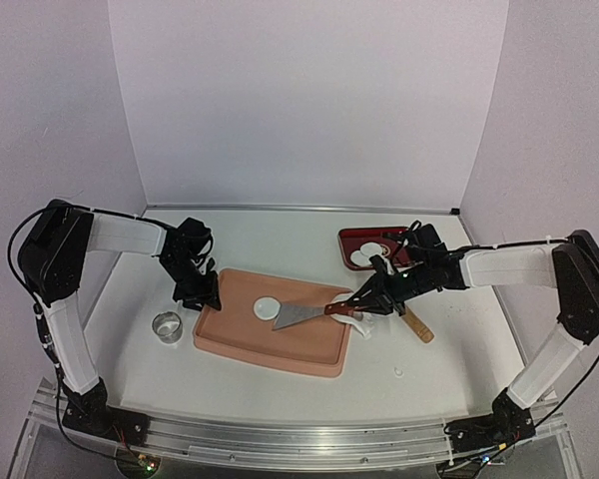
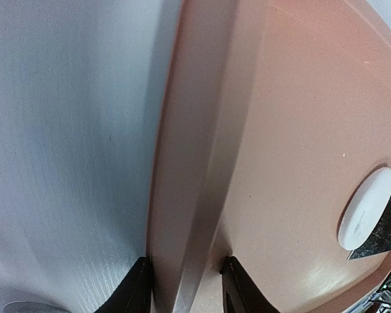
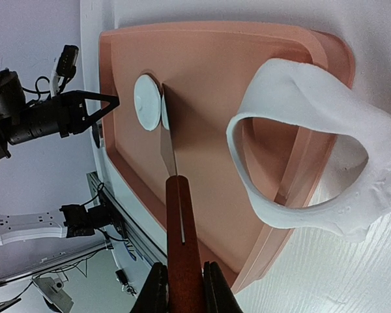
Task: Roll out the dumpling wrappers from the dough
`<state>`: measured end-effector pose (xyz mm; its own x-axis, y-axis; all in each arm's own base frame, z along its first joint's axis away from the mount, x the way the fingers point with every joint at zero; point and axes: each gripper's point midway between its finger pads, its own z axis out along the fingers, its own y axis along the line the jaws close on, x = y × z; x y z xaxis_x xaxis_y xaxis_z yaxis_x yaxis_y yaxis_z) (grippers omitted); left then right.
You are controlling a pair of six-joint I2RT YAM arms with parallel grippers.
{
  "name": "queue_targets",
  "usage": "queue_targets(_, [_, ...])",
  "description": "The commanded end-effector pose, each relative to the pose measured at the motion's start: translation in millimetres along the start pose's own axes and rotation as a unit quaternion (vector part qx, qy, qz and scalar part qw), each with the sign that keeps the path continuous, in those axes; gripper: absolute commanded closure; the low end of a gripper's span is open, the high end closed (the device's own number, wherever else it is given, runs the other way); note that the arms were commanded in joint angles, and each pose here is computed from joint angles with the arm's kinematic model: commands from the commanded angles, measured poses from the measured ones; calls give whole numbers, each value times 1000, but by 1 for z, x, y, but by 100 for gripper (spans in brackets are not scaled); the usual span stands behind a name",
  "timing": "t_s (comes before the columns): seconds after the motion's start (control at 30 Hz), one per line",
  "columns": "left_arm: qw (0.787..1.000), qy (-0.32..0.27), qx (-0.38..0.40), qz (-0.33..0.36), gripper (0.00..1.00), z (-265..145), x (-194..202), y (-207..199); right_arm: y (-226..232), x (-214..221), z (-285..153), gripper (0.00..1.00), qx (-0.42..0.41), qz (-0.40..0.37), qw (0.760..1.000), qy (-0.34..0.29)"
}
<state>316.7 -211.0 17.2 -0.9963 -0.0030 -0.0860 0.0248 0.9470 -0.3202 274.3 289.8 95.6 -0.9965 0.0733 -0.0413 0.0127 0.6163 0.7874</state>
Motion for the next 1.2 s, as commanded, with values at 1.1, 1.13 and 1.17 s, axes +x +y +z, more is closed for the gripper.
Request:
queue_targets(1.1, [1000,17,10,5,56,11,11,-7,-29,-25,81,100,5,-34,999,-7])
queue_targets(1.13, [1000,14,9,5,54,9,10,-7,-23,-26,80,100,-7,-36,999,-10])
queue_targets(1.17, [1000,12,9,4,51,8,9,-8,-18,-27,78,100,-16,-36,999,-13])
